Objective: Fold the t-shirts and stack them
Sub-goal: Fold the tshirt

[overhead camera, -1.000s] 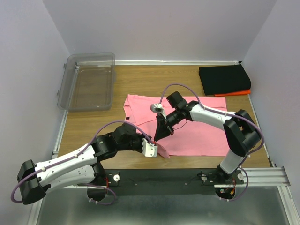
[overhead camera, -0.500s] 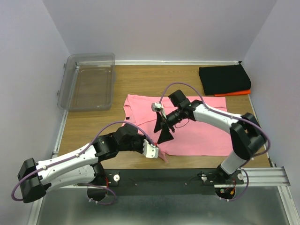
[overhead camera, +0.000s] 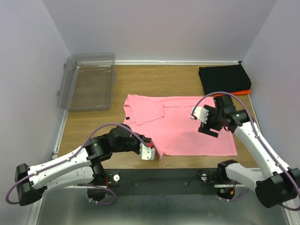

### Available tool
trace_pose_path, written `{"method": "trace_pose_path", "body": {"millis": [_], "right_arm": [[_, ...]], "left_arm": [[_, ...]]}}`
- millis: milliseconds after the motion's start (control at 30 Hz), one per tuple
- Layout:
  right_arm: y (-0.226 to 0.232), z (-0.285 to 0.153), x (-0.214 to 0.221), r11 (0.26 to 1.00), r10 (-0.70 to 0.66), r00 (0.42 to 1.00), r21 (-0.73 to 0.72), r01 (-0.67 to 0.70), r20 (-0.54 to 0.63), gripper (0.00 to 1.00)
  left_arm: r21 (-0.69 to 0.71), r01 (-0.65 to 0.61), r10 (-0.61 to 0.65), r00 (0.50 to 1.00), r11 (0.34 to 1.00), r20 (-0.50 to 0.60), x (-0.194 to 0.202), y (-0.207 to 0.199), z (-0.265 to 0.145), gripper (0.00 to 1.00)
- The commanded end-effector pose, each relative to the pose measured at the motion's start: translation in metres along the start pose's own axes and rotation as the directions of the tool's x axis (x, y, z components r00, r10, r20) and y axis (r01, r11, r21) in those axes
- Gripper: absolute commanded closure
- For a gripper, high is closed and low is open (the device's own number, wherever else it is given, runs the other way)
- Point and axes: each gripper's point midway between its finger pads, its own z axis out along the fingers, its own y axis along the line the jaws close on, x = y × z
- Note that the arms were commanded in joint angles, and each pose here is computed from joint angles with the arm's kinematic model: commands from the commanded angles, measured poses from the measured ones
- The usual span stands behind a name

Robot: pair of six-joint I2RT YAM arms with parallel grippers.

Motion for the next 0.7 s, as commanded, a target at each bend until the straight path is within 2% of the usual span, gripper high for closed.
{"method": "trace_pose_path", "body": {"millis": [0,200,267,300,433,500,667], "right_arm": [[0.037,-0.028,0.091,0.993,-0.075,0.932,-0.113,0.037,-0.356,0.16],[0.061,-0.044,0.140,0.990,-0.066,0.836,-0.141,-0.014,-0.545,0.25],[0.070,-0.054,0.156,0.983,-0.101,0.782,-0.182,-0.015,-0.614,0.30],[0.070,-0.055,0.156,0.983,-0.099,0.782,-0.181,-0.018,-0.616,0.30],[0.093,-0.057,0.187,0.963,-0.163,0.696,-0.267,-0.043,-0.699,0.35],[0.093,-0.056,0.191,0.962,-0.156,0.691,-0.267,-0.055,-0.706,0.38],[0.090,-0.040,0.200,0.954,-0.159,0.711,-0.291,-0.067,-0.685,0.39]], "left_arm": [[-0.027,-0.023,0.024,0.999,0.999,0.033,-0.013,0.006,-0.010,1.00],[-0.026,-0.024,0.025,0.999,0.999,0.040,-0.011,0.002,-0.013,1.00],[-0.013,-0.022,0.023,0.999,1.000,0.038,-0.010,-0.001,-0.011,1.00],[-0.007,-0.021,0.021,0.999,1.000,0.033,-0.008,-0.003,-0.010,1.00],[0.003,-0.018,0.018,1.000,1.000,0.017,-0.003,-0.005,-0.004,1.00],[0.008,-0.016,0.016,1.000,1.000,0.014,-0.001,-0.006,-0.001,1.00],[0.010,-0.016,0.015,1.000,1.000,0.006,0.003,-0.008,0.001,1.00]]}}
